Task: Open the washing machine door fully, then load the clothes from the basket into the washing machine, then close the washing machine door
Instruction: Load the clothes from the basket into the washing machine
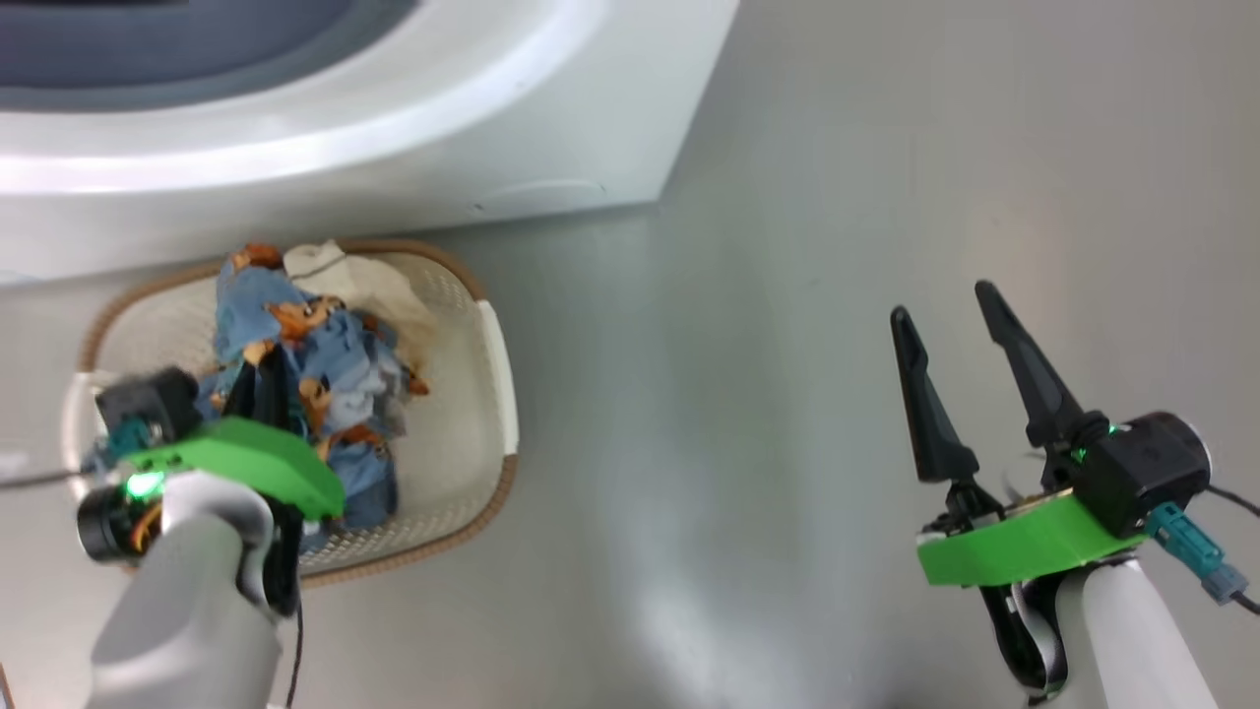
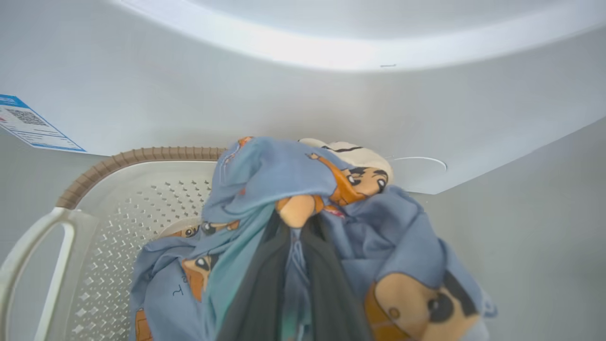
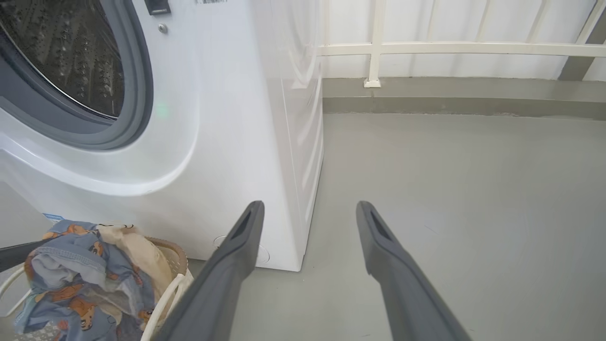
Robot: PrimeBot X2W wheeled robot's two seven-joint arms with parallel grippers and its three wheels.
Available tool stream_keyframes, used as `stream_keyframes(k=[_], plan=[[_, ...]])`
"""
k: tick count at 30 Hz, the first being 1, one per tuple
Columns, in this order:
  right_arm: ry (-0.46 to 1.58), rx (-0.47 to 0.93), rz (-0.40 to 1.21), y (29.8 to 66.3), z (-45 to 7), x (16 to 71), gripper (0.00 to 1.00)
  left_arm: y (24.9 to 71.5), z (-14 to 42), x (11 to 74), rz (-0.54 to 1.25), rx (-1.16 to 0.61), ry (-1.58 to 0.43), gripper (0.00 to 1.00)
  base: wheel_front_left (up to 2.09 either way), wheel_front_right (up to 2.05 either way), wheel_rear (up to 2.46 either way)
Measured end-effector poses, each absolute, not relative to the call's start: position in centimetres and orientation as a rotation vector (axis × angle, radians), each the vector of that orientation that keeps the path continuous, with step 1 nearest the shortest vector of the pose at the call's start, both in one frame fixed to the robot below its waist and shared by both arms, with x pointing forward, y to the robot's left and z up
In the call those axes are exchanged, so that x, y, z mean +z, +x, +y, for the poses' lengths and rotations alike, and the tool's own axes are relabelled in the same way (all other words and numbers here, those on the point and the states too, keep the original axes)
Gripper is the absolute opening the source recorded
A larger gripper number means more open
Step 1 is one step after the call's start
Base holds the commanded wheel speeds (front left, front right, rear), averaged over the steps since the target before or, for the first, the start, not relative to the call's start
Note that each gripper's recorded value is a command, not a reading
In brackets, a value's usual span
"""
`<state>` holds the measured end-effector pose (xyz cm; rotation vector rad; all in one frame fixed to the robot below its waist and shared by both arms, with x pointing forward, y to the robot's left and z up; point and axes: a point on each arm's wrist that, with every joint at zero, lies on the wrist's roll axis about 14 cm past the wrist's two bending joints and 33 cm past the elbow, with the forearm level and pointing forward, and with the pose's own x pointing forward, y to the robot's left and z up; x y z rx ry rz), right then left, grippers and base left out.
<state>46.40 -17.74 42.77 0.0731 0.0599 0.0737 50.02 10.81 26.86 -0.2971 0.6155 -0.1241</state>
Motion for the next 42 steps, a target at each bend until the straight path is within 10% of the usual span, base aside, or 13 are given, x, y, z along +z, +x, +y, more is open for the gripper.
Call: stream_keyframes(k=[42], plan=[[0.087, 0.156, -0.101, 35.3, -14.9, 53.1, 1.0, 33.9, 17.9, 51.1, 0.005, -0.003, -0.122, 0.0, 0.0, 0.0, 0.0]])
